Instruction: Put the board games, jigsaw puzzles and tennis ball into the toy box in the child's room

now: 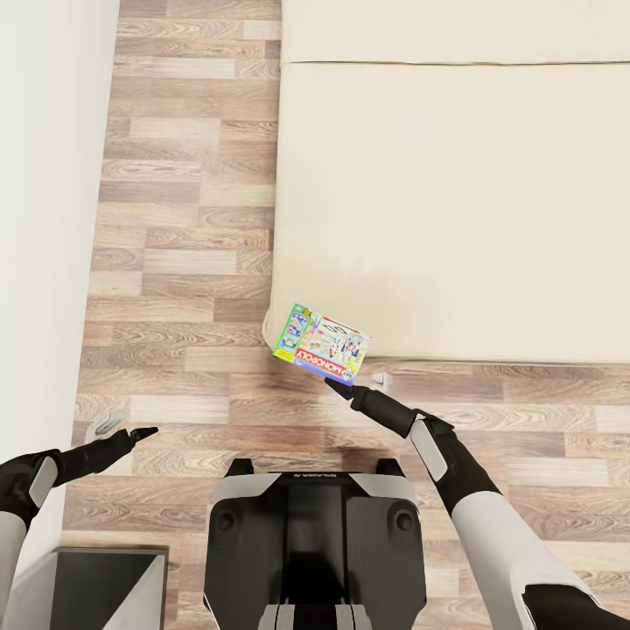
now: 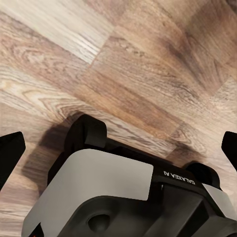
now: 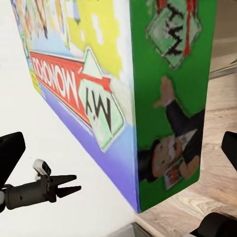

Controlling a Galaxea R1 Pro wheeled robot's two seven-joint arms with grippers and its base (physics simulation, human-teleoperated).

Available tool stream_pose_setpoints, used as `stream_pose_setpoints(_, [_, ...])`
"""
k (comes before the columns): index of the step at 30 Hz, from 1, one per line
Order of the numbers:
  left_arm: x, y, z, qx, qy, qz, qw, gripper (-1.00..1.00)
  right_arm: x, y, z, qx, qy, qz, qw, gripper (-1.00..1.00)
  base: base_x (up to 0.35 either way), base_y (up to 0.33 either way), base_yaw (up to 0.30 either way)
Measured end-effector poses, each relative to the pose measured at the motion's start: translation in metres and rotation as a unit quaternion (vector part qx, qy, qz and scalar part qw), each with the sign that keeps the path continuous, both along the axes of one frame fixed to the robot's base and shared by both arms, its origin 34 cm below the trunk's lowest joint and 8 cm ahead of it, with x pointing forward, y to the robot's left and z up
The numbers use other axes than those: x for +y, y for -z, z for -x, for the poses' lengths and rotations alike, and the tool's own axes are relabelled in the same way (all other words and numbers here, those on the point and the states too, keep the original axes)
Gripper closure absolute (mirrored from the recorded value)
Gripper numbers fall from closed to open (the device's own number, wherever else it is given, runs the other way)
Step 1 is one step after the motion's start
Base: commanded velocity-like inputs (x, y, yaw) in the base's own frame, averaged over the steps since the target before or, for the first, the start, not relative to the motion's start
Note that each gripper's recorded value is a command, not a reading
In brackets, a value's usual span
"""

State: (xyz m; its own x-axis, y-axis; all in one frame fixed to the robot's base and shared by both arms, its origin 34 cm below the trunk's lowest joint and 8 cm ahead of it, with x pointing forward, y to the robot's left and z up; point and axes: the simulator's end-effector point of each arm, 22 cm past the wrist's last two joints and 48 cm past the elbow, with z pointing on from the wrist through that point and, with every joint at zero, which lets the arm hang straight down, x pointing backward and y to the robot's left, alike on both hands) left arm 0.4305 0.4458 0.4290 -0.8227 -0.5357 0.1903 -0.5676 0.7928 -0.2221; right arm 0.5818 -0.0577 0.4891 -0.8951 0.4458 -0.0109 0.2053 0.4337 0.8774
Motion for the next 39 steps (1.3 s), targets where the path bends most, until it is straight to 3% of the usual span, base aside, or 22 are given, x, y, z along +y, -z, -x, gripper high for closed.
stream_pose_setpoints(39, [-0.001, 0.0, 0.0, 0.0, 0.0, 0.001, 1.0, -1.0, -0.003, -0.002, -0.013, -0.008, 0.006, -0.001, 0.9999, -1.0, 0.0, 0.0, 0.0])
